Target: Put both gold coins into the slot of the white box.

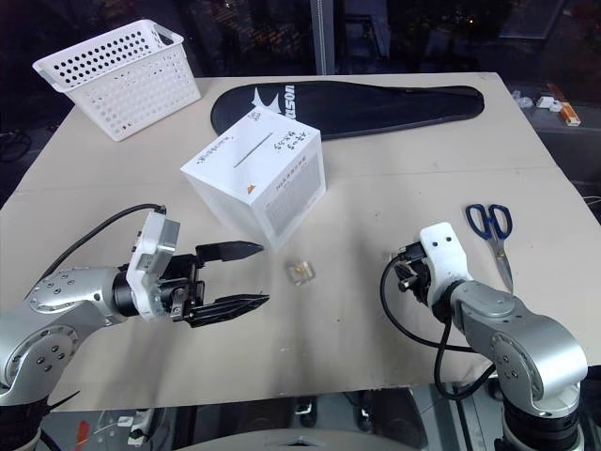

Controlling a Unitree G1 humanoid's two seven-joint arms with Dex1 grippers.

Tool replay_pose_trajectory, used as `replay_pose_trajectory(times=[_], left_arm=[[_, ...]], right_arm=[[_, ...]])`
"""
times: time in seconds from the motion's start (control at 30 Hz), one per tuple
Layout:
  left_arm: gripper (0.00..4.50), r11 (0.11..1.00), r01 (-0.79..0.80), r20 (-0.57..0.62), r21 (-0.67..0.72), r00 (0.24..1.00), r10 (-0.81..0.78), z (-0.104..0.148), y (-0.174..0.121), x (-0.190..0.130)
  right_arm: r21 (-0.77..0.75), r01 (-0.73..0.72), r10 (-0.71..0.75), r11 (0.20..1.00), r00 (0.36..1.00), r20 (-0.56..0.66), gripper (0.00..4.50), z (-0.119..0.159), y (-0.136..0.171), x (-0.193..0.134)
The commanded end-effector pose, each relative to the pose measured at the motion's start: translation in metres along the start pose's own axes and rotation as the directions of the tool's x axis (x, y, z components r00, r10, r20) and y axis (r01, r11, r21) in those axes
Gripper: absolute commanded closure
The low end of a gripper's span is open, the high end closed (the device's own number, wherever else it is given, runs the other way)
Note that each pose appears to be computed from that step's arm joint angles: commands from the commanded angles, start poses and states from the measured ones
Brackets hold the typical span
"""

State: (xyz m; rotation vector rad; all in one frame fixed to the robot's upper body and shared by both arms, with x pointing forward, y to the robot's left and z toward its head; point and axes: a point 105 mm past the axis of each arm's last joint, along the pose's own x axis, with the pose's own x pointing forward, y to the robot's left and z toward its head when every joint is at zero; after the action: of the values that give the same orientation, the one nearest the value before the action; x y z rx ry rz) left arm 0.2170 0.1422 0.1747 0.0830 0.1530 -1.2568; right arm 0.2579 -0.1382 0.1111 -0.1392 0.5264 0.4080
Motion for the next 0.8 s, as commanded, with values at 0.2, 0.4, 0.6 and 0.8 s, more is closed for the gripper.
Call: replay_pose_trajectory(times=[0.2,0.4,0.6,0.8], left_arm=[[0.00,0.999,0.024,0.023,0.037,0.999,-0.025,0.0104,-0.0072,0.0055],[0.00,0.999,0.021,0.026,0.040,0.999,-0.022,0.0114,-0.0061,0.0066],[0.00,0.999,0.015,0.028,0.040,0.999,-0.016,0.0115,-0.0056,0.0061],[0.00,1.000,0.012,0.046,0.018,0.999,-0.012,0.0125,-0.0050,0.0076]], right_arm=[[-0.018,0.009,-0.008,1.000,0.999,0.050,3.14,0.0125,-0.0014,-0.0005],[-0.017,0.007,-0.006,1.000,0.999,0.049,3.42,0.0125,-0.0017,0.0007],[-0.016,0.006,-0.005,1.000,0.999,0.049,4.49,0.0132,-0.0023,0.0009],[-0.038,-0.004,0.007,0.999,0.998,0.069,4.49,0.0182,-0.0037,-0.0035]])
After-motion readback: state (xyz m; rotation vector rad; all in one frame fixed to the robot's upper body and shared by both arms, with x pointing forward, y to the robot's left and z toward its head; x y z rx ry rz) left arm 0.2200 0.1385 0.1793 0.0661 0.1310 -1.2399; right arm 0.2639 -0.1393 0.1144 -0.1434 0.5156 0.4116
